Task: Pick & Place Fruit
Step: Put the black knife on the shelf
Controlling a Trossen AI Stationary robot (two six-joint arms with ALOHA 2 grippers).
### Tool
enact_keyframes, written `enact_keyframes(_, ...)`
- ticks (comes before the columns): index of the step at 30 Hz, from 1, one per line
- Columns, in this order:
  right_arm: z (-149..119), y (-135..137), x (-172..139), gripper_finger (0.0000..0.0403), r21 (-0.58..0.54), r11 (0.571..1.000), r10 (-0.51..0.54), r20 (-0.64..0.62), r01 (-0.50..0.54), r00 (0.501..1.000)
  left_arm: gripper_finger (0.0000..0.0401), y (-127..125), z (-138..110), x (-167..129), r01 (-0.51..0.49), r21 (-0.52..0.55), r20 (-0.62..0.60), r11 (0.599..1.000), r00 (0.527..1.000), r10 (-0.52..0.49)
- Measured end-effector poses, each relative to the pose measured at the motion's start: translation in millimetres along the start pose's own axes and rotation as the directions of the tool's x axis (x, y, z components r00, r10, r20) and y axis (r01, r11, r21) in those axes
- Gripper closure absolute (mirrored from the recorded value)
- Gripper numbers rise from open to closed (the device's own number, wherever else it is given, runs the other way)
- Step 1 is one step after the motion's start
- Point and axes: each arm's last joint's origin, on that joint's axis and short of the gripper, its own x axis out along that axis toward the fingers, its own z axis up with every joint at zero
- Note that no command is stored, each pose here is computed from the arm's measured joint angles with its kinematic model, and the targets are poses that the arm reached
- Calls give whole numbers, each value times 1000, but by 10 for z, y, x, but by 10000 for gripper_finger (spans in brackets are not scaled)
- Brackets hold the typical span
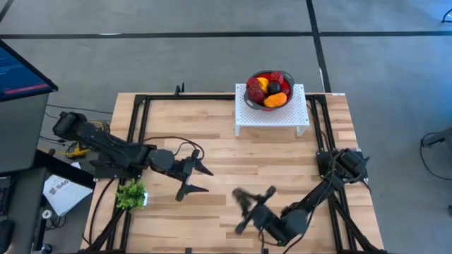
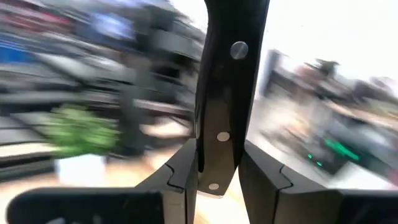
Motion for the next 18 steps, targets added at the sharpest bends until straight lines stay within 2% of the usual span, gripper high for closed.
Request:
enact_keyframes(3, -132, 132, 111, 320, 37, 965, 258, 61, -260, 964, 129, 8, 32, -139, -15, -21, -21, 1000, 1000, 14)
enact_keyframes(5, -215, 145, 265, 320, 100, 936, 337, 15, -337, 941, 129, 11, 43, -234, -42, -26, -37, 999, 998, 41)
enact_keyframes(8, -193, 51, 488, 319, 123, 952, 293, -80, -282, 953, 129, 11, 46, -324, -90, -30, -54, 996, 995, 88)
enact_keyframes(12, 15, -323, 639, 317, 206, 962, 228, -228, -182, 947, 129, -2, 25, -373, -133, -23, -63, 991, 989, 131)
enact_keyframes(15, 171, -758, 639, 316, 281, 956, 187, -374, -81, 908, 129, 0, -68, -362, -153, -16, -88, 988, 985, 151)
enact_keyframes(18, 290, -1248, 640, 316, 320, 946, 140, -540, 48, 830, 129, 17, -215, -344, -168, -44, -114, 985, 980, 162)
